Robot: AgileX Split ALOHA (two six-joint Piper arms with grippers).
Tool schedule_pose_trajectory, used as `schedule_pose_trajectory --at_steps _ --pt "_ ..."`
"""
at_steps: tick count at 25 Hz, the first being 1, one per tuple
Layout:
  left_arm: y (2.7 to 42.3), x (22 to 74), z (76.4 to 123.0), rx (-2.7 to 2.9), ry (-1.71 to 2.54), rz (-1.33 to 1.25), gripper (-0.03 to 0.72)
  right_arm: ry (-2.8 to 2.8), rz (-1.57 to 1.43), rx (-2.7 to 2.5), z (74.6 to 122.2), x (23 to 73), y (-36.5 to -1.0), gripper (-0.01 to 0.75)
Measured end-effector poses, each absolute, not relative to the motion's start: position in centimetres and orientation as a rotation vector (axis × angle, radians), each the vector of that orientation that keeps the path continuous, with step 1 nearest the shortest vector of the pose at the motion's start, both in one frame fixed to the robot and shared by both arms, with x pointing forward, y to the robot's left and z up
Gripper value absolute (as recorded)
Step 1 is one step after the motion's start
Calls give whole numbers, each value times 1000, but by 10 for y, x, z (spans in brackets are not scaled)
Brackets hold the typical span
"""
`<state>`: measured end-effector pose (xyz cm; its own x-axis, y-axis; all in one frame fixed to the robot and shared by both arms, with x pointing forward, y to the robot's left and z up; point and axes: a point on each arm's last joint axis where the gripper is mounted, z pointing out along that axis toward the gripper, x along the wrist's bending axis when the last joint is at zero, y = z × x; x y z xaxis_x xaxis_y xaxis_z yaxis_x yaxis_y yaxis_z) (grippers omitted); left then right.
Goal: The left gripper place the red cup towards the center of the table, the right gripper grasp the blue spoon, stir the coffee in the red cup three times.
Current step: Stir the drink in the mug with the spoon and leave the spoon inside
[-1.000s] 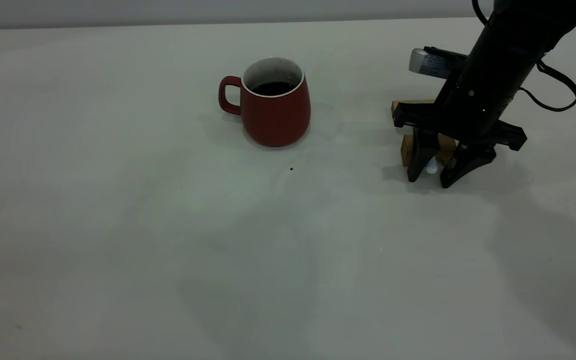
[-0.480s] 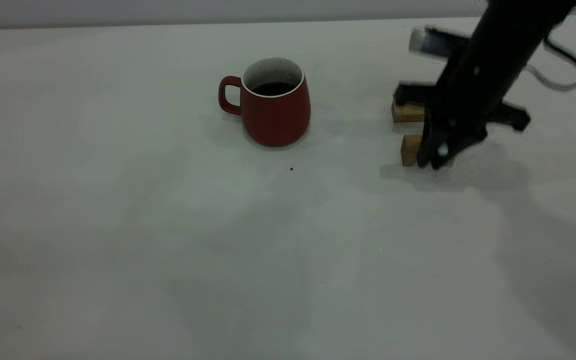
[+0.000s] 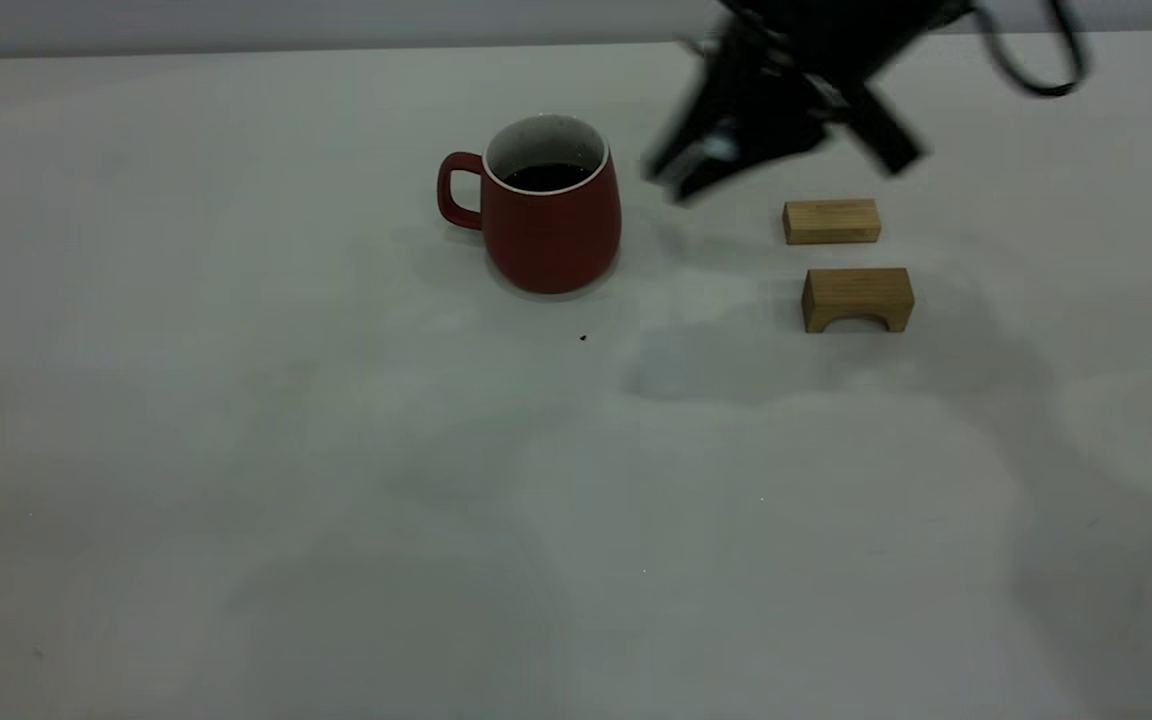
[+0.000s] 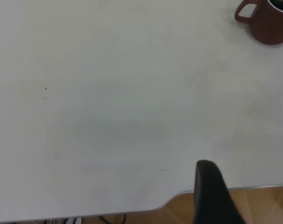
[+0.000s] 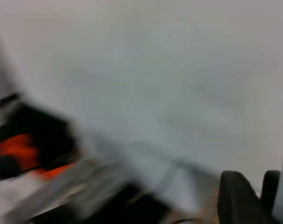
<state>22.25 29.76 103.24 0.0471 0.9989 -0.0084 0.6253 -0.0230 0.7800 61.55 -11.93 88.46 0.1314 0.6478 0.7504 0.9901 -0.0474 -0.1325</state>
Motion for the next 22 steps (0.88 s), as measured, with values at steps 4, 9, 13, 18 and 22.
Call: schedule_pose_trajectory --at_steps 4,9,13,18,22 --pt "298 222 1032 1715 1643 779 449 -1367 -737 -1677 891 615 -98 122" --pt "298 222 1032 1715 1643 779 449 -1111 -854 -1595 902 630 -87 122" --pt "298 222 1032 1715 1643 779 449 -971 -951 -1574 916 644 -84 122" --pt "298 222 1032 1715 1643 779 449 -774 -845 -1611 927 652 -82 122" --pt "298 222 1032 1715 1643 779 449 -547 -656 -1669 927 652 -82 122"
